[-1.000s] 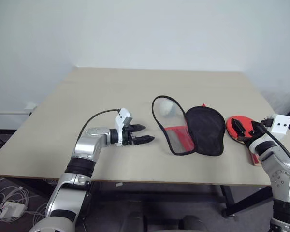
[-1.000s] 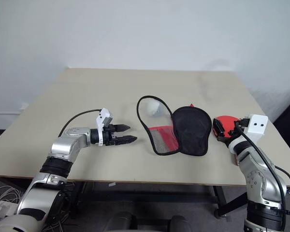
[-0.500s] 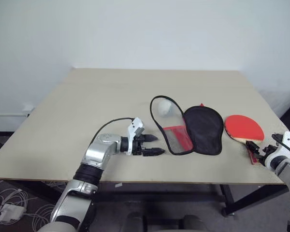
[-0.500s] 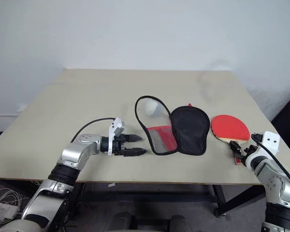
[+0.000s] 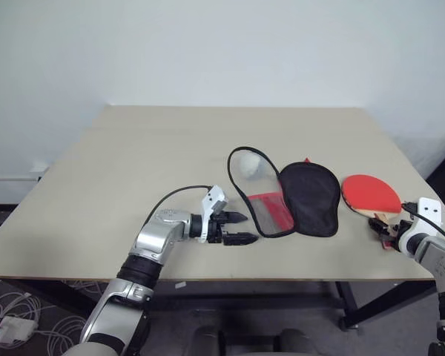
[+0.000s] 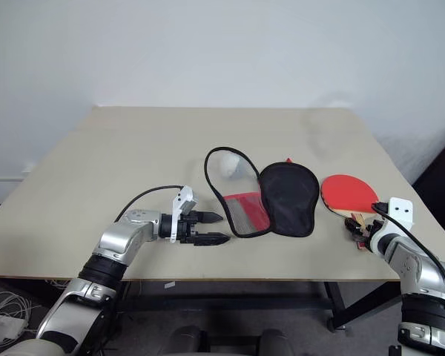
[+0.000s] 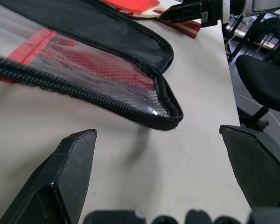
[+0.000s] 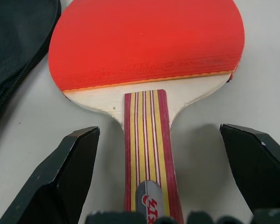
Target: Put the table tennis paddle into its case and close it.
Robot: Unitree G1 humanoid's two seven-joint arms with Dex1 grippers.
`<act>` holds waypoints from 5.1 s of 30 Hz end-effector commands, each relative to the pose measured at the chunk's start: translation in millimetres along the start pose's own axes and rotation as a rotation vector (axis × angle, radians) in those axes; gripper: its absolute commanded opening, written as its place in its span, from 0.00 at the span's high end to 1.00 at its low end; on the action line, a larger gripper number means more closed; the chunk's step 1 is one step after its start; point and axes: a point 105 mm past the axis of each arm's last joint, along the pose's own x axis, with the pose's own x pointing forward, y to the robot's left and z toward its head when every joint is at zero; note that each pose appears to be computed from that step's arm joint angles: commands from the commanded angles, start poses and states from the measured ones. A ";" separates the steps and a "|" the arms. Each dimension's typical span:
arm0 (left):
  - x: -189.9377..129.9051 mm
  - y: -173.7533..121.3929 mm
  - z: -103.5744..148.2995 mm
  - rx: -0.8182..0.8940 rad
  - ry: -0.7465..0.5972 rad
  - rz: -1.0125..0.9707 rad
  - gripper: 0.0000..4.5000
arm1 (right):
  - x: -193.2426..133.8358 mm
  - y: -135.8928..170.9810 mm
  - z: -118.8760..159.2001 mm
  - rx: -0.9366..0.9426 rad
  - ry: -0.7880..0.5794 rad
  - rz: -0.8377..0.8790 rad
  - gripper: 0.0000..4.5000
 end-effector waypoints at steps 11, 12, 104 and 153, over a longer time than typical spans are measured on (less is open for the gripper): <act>-2.9 1.8 13.2 0.042 -0.039 0.034 0.00 | 8.7 18.3 13.4 -0.056 -0.015 0.053 0.65; -2.6 1.9 13.1 0.042 -0.038 0.035 0.00 | 8.6 18.8 13.5 -0.056 -0.016 0.054 0.73; 16.5 15.8 34.4 0.066 -0.038 -0.009 0.00 | -49.0 105.4 45.5 -0.142 -0.321 0.138 0.00; 104.9 22.7 53.9 -0.210 -0.054 0.150 0.00 | -102.0 -20.0 55.5 0.240 -0.616 -0.394 0.00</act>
